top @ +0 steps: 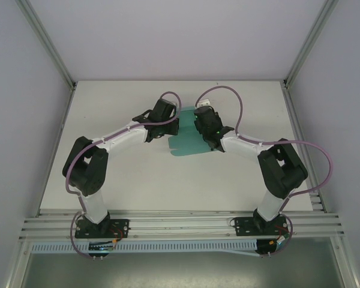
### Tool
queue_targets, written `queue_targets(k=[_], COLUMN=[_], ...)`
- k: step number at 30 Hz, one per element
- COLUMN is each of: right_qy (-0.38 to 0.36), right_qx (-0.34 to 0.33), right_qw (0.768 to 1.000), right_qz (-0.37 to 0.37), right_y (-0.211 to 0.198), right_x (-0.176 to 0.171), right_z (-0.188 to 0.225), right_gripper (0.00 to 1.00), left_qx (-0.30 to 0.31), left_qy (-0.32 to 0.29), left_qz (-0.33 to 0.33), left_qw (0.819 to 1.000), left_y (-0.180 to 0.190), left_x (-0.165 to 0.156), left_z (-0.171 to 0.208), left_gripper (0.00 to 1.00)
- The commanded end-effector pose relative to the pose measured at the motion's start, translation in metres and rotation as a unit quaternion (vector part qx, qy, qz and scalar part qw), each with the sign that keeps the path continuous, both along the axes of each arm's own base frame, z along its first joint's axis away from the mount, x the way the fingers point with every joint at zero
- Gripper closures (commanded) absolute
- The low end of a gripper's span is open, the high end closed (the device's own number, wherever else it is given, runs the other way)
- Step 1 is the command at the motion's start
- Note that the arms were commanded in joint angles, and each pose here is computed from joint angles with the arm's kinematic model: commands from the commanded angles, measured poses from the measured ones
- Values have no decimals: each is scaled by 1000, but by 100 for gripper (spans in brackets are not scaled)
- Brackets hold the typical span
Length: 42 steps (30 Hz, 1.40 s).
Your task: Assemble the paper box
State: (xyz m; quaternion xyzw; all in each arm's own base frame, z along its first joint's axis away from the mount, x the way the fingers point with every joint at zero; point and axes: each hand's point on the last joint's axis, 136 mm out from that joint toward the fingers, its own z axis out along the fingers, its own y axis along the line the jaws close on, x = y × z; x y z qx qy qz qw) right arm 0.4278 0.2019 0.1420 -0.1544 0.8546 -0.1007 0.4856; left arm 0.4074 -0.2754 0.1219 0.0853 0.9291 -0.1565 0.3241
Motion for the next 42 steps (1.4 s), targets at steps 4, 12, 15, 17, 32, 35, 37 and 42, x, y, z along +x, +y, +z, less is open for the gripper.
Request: queue_targets(k=[4, 12, 15, 17, 32, 35, 37, 42], right_qy=[29, -7, 11, 28, 41, 16, -7, -52], right_qx=[-112, 5, 23, 43, 237, 253, 263, 272], right_qw=[957, 956, 972, 982, 953, 953, 953, 960], right_qz=[-266, -292, -232, -179, 183, 167, 149, 49], right_y=[-130, -121, -103, -86, 25, 15, 4, -45], right_x=[-13, -9, -4, -2, -47, -53, -57, -61], right_z=[-3, 10, 7, 1, 57, 73, 83, 93], right_gripper=[100, 97, 87, 81, 2, 1, 1, 1], left_qx=[41, 25, 7, -5, -2, -1, 3, 35], left_qy=[-23, -21, -27, -31, -12, -10, -10, -27], left_qz=[65, 42, 20, 6, 2, -6, -21, -118], left_qw=[997, 999, 999, 999, 1000, 1000, 1000, 992], left_y=[49, 38, 29, 23, 18, 16, 14, 5], left_x=[5, 4, 3, 3, 6, 5, 3, -6], left_z=[35, 34, 35, 37, 30, 29, 28, 29], left_gripper=[100, 100, 100, 100, 100, 100, 100, 100])
